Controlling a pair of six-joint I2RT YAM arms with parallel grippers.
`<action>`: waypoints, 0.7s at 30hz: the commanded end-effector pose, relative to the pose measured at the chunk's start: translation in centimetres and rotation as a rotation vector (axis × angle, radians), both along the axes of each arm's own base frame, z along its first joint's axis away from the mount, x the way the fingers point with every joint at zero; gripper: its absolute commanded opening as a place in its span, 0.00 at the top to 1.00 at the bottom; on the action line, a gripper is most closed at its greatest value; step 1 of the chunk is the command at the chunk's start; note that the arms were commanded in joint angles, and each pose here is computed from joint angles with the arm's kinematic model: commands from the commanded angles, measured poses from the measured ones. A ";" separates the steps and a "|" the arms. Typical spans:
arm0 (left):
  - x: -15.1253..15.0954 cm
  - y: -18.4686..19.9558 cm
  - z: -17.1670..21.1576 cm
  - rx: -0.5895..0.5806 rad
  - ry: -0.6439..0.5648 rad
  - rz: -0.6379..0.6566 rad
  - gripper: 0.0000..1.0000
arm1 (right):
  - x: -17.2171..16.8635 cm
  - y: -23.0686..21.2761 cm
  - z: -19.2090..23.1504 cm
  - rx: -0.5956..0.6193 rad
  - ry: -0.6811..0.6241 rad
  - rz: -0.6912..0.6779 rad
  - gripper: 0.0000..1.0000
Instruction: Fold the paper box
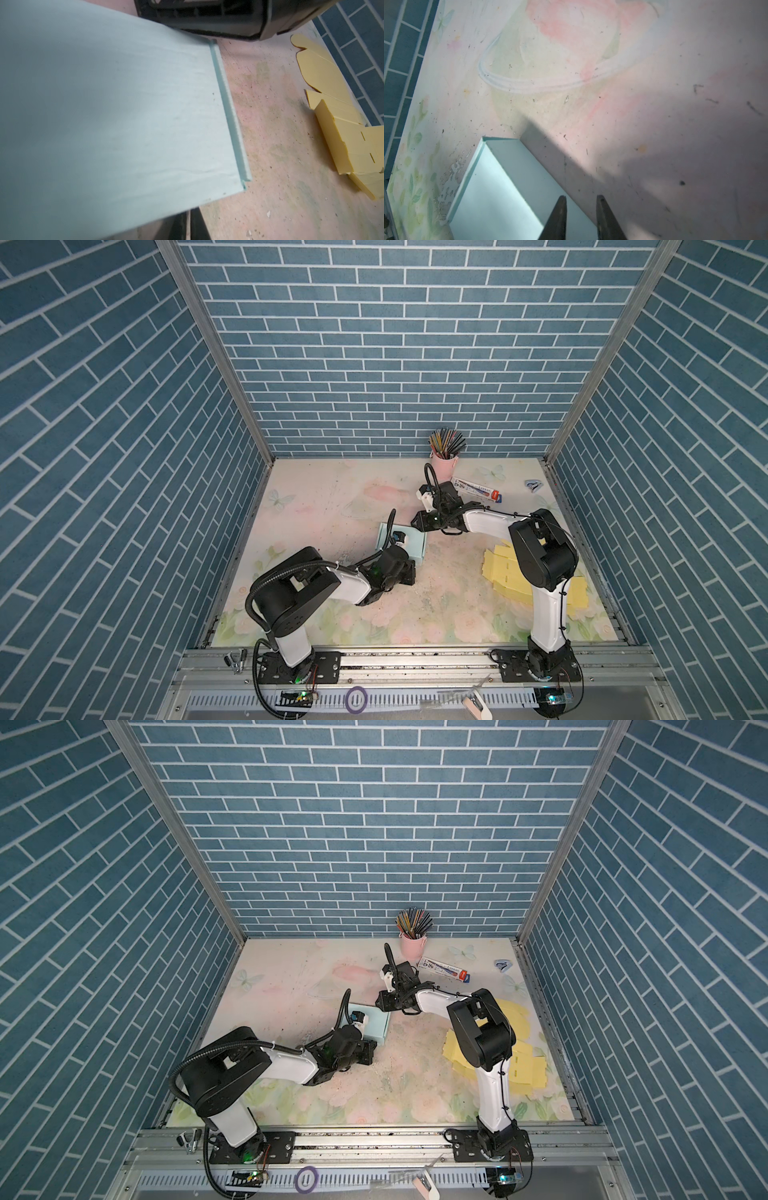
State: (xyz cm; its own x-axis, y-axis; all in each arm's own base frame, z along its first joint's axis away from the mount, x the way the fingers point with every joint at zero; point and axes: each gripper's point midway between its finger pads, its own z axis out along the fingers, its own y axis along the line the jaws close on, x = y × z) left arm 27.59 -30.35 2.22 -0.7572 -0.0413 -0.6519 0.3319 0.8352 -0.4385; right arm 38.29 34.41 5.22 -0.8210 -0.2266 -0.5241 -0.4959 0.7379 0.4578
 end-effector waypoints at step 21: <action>5.4 1.2 -0.7 -0.026 -0.017 0.154 0.81 | 3.9 -1.4 14.8 -0.011 -0.234 -0.057 0.35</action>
State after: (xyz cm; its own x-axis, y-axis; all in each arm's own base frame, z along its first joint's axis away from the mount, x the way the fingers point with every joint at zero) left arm 32.41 -29.28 2.44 -0.7181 -0.1589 -0.6776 0.2439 0.8544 -0.4589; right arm 43.44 34.03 17.22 -0.7167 -0.1679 -0.6768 -0.5261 0.7672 0.3669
